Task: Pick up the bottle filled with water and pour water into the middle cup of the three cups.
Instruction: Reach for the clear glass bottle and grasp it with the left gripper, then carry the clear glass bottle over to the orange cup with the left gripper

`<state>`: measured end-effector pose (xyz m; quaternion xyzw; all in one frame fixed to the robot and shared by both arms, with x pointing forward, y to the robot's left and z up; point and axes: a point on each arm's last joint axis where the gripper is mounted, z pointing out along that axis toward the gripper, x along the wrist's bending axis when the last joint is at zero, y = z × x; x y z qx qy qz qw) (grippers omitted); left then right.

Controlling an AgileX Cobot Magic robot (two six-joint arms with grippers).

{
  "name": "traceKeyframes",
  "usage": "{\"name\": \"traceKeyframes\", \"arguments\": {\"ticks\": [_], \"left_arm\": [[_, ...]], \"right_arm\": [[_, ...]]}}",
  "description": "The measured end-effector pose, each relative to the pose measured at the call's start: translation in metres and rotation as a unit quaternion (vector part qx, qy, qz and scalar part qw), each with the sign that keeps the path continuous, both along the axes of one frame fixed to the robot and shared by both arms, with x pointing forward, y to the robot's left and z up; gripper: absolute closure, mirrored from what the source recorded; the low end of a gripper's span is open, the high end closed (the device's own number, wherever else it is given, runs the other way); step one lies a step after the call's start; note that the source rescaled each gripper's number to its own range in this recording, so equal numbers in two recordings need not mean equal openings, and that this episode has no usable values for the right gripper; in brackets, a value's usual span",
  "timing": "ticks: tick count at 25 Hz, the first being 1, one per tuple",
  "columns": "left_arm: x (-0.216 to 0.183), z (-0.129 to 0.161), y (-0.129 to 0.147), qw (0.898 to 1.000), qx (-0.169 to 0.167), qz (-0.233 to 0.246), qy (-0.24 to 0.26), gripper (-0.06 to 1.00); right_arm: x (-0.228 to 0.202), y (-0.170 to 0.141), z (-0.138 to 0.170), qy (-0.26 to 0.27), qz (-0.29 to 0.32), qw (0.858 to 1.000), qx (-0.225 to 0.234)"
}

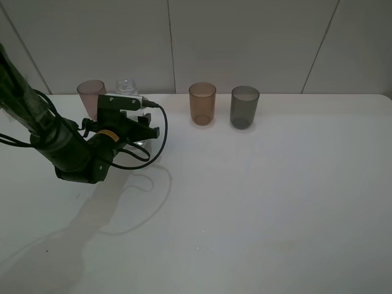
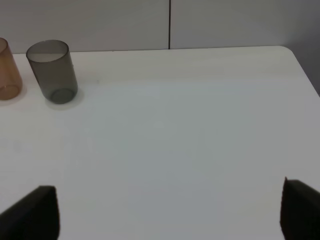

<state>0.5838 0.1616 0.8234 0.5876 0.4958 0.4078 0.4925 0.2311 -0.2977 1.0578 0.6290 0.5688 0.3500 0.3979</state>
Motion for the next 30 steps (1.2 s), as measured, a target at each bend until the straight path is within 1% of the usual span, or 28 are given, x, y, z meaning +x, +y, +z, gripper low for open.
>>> {"name": "traceKeyframes", "arguments": {"ticks": [13, 16, 18, 20, 23, 26, 28, 30], "left_arm": [[0.000, 0.000, 0.000, 1.000, 0.000, 0.000, 0.000, 0.93], [0.001, 0.008, 0.000, 1.000, 0.002, 0.004, 0.000, 0.93], [0.003, 0.022, 0.000, 1.000, 0.019, 0.005, -0.005, 0.93], [0.004, 0.040, -0.001, 0.999, 0.046, -0.001, -0.007, 0.93], [0.004, 0.064, -0.002, 0.994, 0.103, -0.023, 0.000, 0.93], [0.001, 0.077, -0.003, 0.985, 0.165, -0.050, 0.021, 0.93], [0.000, 0.084, -0.004, 0.977, 0.193, -0.067, 0.054, 0.93], [0.001, 0.094, -0.007, 0.970, 0.212, -0.086, 0.084, 0.93]], "right_arm": [[0.000, 0.000, 0.000, 0.000, 0.000, 1.000, 0.000], [0.000, 0.000, 0.000, 0.000, 0.000, 1.000, 0.000], [0.000, 0.000, 0.000, 0.000, 0.000, 1.000, 0.000], [0.000, 0.000, 0.000, 0.000, 0.000, 1.000, 0.000], [0.000, 0.000, 0.000, 0.000, 0.000, 1.000, 0.000], [0.000, 0.000, 0.000, 0.000, 0.000, 1.000, 0.000], [0.000, 0.000, 0.000, 0.000, 0.000, 1.000, 0.000], [0.000, 0.000, 0.000, 0.000, 0.000, 1.000, 0.000]]}}
